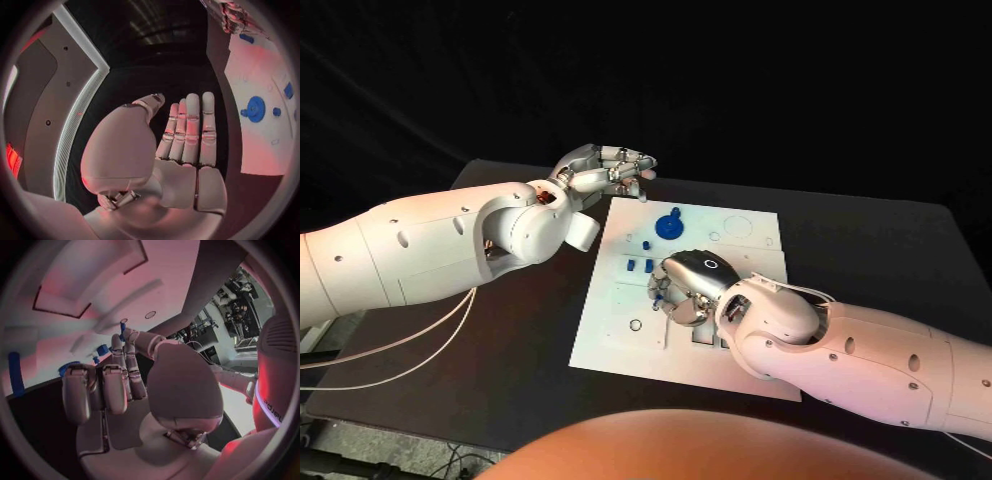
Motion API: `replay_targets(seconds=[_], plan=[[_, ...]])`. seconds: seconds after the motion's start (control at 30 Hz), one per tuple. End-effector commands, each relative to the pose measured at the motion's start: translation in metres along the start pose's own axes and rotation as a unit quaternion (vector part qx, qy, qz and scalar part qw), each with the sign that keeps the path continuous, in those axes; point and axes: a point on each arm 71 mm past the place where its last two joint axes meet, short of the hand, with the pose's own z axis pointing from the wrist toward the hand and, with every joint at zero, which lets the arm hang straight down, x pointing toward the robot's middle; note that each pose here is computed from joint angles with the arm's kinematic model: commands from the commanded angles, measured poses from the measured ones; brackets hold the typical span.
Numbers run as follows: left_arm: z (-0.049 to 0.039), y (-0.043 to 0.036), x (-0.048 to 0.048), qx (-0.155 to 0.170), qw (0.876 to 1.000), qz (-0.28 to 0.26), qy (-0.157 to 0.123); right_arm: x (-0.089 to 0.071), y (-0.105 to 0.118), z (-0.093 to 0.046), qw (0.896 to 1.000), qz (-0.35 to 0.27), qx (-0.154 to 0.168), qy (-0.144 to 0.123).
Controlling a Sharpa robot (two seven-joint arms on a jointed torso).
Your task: Assemble the parts on the task board
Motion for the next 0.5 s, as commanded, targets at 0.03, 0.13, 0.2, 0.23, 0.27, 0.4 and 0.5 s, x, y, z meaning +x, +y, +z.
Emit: replay_targets(seconds=[0.03, 0.13, 0.2, 0.23, 0.27, 0.4, 0.5], plan=[[0.0003, -0.0009, 0.0019, 0.002, 1.0, -0.002, 0.007, 0.0025, 0.0004, -0.0002, 1.0, -0.01, -0.007, 0.011], [0.0001, -0.0008, 0.0015, 0.002, 1.0, -0.001, 0.007, 0.0031, -0.0003, -0.0005, 1.0, -0.01, -0.005, 0.013], [0.0, -0.0008, 0.0011, 0.001, 1.0, -0.001, 0.007, 0.0035, -0.0007, -0.0005, 1.0, -0.011, -0.005, 0.014], [0.0, -0.0008, 0.001, 0.001, 1.0, -0.001, 0.007, 0.0037, -0.0008, -0.0006, 1.0, -0.011, -0.004, 0.015], [0.0, -0.0007, 0.0008, 0.001, 1.0, -0.001, 0.007, 0.0038, -0.0009, -0.0006, 1.0, -0.011, -0.004, 0.016], [0.0, -0.0006, 0.0001, 0.001, 1.0, -0.001, 0.006, 0.0045, -0.0008, -0.0008, 1.0, -0.012, -0.004, 0.019], [0.0, -0.0006, -0.0002, 0.0, 1.0, -0.001, 0.006, 0.0048, -0.0006, -0.0008, 1.0, -0.012, -0.004, 0.02]])
